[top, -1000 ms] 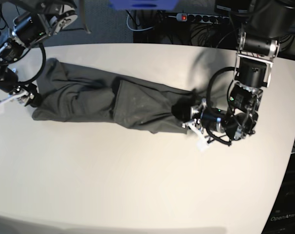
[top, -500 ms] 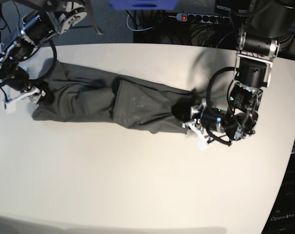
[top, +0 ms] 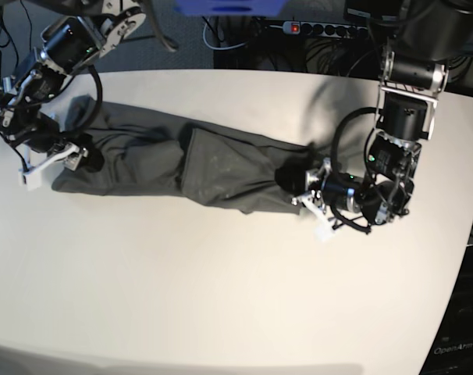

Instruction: Fold the T-shirt properly

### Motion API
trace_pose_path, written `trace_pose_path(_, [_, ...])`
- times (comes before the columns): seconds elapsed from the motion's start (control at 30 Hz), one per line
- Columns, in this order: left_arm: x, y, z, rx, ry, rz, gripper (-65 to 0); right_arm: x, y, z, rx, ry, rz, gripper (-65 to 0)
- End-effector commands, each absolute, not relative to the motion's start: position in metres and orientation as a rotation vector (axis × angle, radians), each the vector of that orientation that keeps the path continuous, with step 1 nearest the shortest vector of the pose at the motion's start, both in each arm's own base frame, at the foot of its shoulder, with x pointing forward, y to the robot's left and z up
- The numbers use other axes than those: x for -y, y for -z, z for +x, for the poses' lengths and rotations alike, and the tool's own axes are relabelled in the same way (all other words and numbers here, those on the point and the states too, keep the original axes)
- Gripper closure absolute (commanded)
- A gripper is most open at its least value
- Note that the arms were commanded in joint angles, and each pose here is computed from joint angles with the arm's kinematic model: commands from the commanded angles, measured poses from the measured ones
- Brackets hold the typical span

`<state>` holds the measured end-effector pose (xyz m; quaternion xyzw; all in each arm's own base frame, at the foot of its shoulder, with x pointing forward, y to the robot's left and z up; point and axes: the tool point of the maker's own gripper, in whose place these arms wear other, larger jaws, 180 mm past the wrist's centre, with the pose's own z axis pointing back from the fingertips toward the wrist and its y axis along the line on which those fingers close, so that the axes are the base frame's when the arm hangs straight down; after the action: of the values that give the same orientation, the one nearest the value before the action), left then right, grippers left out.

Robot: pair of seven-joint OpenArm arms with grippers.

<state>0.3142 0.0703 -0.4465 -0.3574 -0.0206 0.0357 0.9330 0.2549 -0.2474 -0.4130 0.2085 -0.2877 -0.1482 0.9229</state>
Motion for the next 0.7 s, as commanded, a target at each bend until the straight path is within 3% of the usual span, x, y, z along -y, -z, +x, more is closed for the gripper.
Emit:
trace_pose_path(0.0, [-0.099,0.465,0.303,0.003,-0.065,-0.581,-2.0,0.251,0.406,0.258,0.601,0.278,0.419,-49.9])
trace_pose_path(0.1, [-0.099,0.465,0.304,0.003,-0.066,-0.583,-2.0,0.25,0.408,0.256,0.594,0.277,0.418,-47.2])
trace_pose_path(0.17, [-0.099,0.465,0.304,0.003,-0.066,-0.583,-2.0,0.25,0.408,0.255,0.591,0.277,0.418,-39.2])
trace_pose_path(0.3, [-0.099,0.466,0.303,0.005,-0.067,-0.583,-2.0,0.25,0.409,0.254,0.588,0.276,0.418,-16.7])
trace_pose_path(0.4, [-0.099,0.466,0.304,0.006,-0.068,-0.583,-2.0,0.249,0.409,0.254,0.587,0.275,0.418,-7.0])
trace_pose_path(0.53, [-0.1,0.466,0.303,0.006,-0.066,-0.578,-2.0,0.249,0.405,0.26,0.576,0.208,0.398,-0.7])
trace_pose_path(0.67, [-0.099,0.466,0.304,0.006,-0.067,-0.58,-2.0,0.245,0.405,0.261,0.556,0.153,0.388,-0.6])
